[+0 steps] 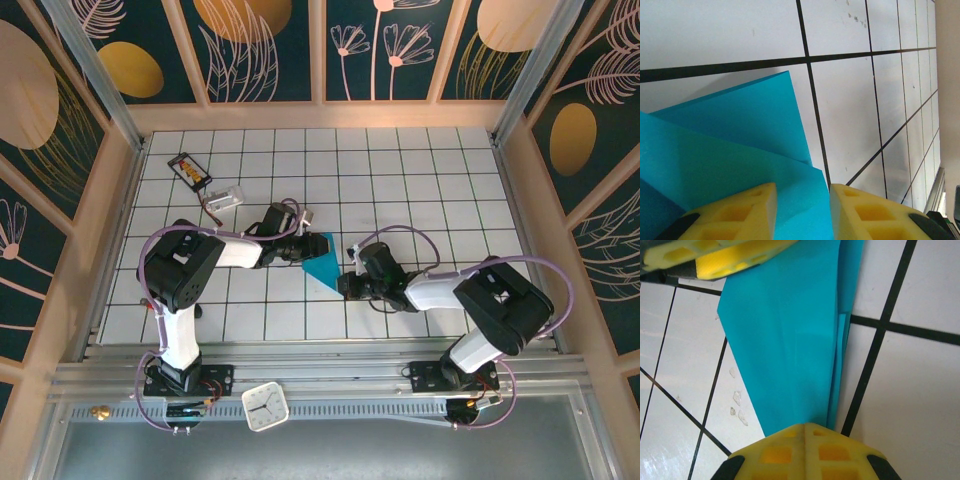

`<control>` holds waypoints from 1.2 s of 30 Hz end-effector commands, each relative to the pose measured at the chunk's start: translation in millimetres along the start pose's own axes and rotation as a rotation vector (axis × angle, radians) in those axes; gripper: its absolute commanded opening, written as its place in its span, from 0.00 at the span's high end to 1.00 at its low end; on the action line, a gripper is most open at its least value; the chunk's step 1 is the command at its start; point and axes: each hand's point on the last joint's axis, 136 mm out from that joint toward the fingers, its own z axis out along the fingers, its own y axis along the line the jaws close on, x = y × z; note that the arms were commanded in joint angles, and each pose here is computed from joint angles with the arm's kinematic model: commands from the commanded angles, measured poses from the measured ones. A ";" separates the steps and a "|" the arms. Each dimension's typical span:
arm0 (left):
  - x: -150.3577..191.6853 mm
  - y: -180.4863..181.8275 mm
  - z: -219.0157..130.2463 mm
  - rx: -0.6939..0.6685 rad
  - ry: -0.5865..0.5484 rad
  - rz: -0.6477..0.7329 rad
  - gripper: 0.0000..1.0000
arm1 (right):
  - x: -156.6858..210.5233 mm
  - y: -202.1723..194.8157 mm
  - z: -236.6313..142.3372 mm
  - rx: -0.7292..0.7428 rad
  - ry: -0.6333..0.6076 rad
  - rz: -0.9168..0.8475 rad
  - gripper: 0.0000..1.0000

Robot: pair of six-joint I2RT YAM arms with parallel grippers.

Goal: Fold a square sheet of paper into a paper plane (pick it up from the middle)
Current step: Fourth fold the wing at the center of the table.

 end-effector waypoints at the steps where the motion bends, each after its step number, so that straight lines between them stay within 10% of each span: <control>1: 21.8 50.8 5.8 -0.166 0.052 -0.057 0.66 | 37.4 -16.5 -5.1 0.069 0.111 -0.003 0.96; 22: 22.4 50.9 6.2 -0.165 0.056 -0.054 0.66 | -30.3 26.0 -29.1 0.001 -0.053 -0.057 0.98; 36: 22.1 49.4 5.9 -0.161 0.058 -0.054 0.65 | -9.9 16.2 8.1 -0.014 0.079 -0.072 0.98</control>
